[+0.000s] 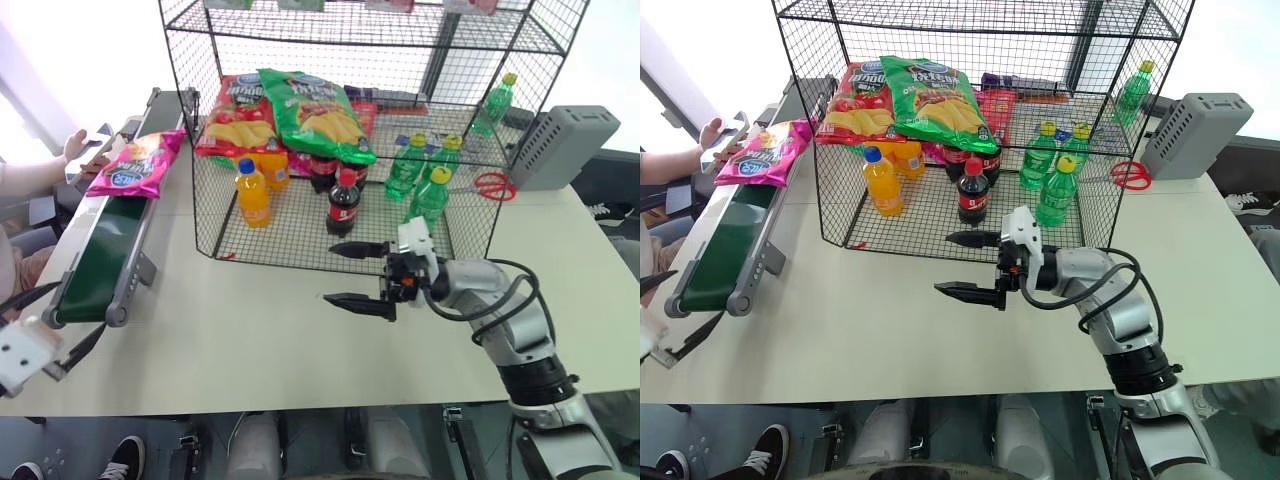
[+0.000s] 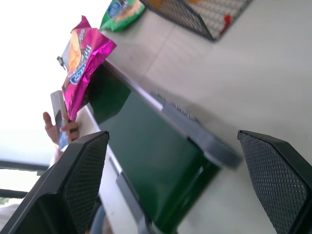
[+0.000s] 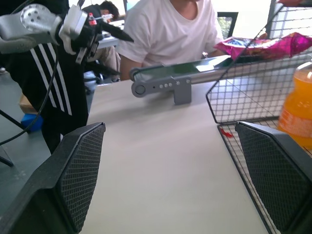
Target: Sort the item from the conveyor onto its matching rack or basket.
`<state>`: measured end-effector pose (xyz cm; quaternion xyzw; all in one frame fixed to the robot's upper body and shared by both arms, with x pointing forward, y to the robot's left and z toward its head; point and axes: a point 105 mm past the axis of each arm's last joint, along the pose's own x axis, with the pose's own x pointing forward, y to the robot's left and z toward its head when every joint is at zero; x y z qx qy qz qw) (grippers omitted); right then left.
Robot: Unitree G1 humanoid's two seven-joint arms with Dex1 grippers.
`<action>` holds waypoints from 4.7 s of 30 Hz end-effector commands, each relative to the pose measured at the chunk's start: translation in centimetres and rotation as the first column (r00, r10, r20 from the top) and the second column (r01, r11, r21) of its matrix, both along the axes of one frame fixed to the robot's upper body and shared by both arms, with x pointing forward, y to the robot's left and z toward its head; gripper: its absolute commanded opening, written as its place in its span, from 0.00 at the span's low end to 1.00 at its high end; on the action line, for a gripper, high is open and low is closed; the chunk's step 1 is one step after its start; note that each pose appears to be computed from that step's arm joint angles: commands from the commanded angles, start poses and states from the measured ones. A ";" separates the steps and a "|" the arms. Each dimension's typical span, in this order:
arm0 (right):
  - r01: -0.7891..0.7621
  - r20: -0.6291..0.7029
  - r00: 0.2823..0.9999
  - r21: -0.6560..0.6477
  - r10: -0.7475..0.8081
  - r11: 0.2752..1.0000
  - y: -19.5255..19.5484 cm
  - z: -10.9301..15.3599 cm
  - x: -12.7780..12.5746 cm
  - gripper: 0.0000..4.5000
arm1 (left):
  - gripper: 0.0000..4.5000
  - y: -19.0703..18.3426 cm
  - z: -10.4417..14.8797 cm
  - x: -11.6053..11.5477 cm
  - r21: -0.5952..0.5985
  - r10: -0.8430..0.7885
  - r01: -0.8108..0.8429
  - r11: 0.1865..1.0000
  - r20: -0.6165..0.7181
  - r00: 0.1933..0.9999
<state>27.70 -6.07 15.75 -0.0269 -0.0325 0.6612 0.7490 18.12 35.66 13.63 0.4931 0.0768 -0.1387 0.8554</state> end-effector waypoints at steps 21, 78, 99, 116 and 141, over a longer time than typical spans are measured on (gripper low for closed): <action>0.027 0.089 0.996 -0.018 -0.025 0.999 -0.4 0.7 1.1 0.99 | 1.00 3.4 -1.4 -1.0 0.337 0.009 -0.040 0.941 0.092 0.996; -0.060 -0.150 0.986 0.103 0.075 0.993 -3.5 3.6 -0.6 1.00 | 0.01 -15.4 8.7 0.6 -0.999 -0.769 -0.018 -0.035 0.015 0.639; -0.286 -0.449 0.818 0.224 0.360 0.931 -1.9 5.6 -5.2 1.00 | 0.01 -21.2 7.8 3.5 -0.972 -0.927 -0.129 -0.194 0.138 0.347; -0.213 -0.446 0.863 0.101 0.236 0.972 -2.6 2.9 -4.1 0.00 | 0.42 -20.2 7.0 5.6 -0.991 -0.874 -0.034 -0.130 0.098 0.475; 0.521 0.493 0.733 0.035 -0.469 0.853 -16.1 13.4 0.8 0.00 | 1.00 -20.2 6.3 10.4 -0.963 -0.702 0.259 0.080 0.130 0.700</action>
